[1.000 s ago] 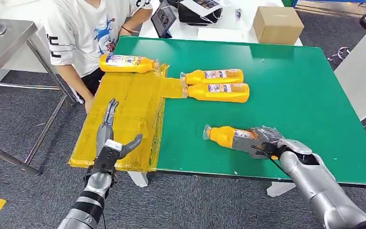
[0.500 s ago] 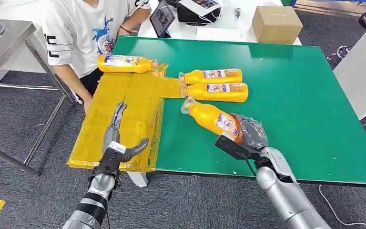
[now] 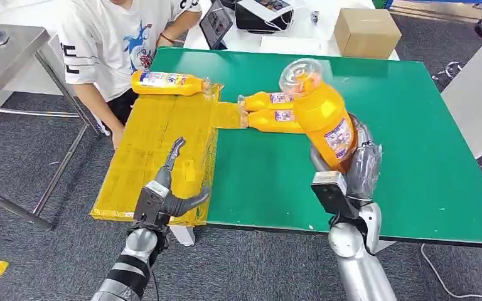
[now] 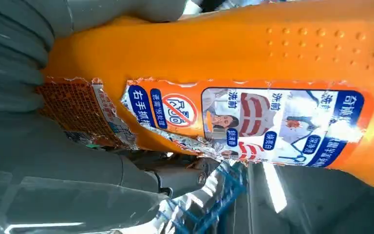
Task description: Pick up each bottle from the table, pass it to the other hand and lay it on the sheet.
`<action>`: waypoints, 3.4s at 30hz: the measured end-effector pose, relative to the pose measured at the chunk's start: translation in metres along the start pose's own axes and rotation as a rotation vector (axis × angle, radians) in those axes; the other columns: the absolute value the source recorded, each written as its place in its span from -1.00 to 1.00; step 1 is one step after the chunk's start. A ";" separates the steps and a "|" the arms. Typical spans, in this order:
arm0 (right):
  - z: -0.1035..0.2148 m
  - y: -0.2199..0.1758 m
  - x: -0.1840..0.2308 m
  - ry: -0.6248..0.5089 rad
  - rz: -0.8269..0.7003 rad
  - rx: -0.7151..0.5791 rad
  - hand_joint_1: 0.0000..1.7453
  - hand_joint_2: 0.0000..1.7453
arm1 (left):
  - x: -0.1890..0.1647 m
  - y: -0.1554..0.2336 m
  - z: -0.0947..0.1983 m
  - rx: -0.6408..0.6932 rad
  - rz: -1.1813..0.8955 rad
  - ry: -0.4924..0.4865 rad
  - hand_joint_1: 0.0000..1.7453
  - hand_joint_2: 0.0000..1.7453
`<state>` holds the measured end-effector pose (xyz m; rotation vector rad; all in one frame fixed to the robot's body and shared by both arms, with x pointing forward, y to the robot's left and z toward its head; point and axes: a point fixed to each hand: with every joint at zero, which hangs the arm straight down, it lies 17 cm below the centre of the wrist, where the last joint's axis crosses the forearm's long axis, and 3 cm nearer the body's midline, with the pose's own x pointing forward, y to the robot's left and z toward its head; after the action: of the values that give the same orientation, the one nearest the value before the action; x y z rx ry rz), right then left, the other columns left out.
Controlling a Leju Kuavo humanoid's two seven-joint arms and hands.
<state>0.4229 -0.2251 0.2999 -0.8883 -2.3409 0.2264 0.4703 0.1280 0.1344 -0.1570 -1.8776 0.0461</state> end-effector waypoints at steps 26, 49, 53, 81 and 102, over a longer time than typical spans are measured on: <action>0.171 0.176 0.058 0.107 -0.329 0.518 1.00 1.00 | 0.035 -0.094 0.020 -0.380 0.767 0.128 -1.00 1.00; 0.181 0.206 0.078 0.127 -0.417 0.590 0.96 1.00 | 0.035 -0.102 0.031 -0.458 0.669 0.101 1.00 1.00; 0.181 0.209 0.078 0.118 -0.401 0.600 0.90 1.00 | 0.038 -0.099 0.031 -0.460 0.721 0.104 1.00 1.00; 0.177 0.216 0.082 0.200 -0.486 0.608 -1.00 -1.00 | 0.037 -0.049 -0.006 -0.178 0.488 0.020 1.00 1.00; 0.092 0.129 0.116 0.059 -0.499 0.226 -1.00 -1.00 | 0.088 0.050 -0.059 0.191 -0.333 -0.286 1.00 1.00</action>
<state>0.3695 -0.0466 0.2375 -0.1868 -2.3384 0.2431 0.5037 0.1860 0.2303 0.3095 -2.1487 0.0198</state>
